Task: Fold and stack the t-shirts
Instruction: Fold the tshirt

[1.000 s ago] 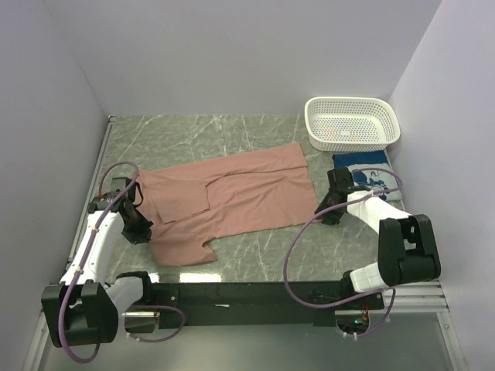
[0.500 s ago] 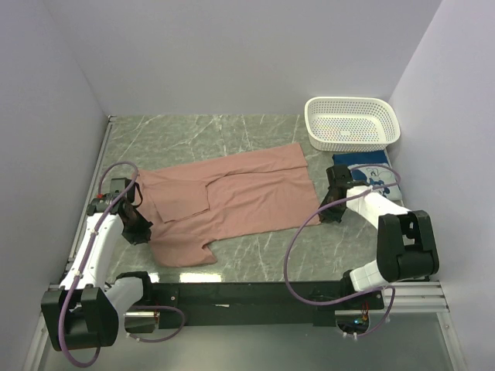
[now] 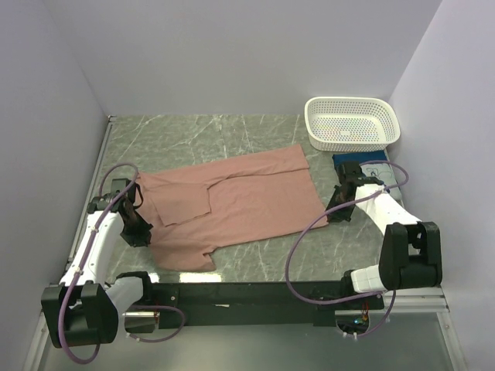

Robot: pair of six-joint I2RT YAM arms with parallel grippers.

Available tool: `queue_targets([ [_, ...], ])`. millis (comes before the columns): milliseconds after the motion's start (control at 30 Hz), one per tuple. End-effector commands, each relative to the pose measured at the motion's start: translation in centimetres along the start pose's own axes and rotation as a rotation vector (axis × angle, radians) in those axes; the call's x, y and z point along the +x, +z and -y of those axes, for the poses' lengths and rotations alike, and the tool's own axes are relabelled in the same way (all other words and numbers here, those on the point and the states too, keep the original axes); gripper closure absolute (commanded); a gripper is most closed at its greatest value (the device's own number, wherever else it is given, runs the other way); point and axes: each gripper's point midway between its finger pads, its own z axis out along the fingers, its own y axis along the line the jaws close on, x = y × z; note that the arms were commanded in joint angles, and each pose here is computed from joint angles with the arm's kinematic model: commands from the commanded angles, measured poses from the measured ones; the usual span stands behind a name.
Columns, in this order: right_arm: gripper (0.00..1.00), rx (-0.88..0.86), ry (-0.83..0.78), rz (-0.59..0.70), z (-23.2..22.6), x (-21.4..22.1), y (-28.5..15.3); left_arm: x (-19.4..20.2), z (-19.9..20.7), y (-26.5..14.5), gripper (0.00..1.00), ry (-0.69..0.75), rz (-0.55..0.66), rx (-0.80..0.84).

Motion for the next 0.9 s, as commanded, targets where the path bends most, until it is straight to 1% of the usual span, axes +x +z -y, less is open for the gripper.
queue_targets([
  [0, 1.0, -0.04, -0.005, 0.032, -0.5, -1.4, -1.7, -0.2, -0.4, -0.9, 0.93, 0.011, 0.002, -0.015],
  [267, 1.0, -0.079, -0.005, 0.043, -2.0, -3.1, -2.7, -0.2, -0.3, -0.9, 0.92, 0.009, -0.016, -0.025],
  [467, 1.0, -0.111, -0.013, 0.042, -3.4, -4.5, -3.2, -0.6, 0.4, -0.7, 0.92, 0.015, -0.041, -0.005],
  [867, 1.0, -0.135, -0.028, 0.023, -5.9, -7.7, -3.0, -3.7, 1.8, 0.2, 0.93, 0.006, -0.044, 0.007],
])
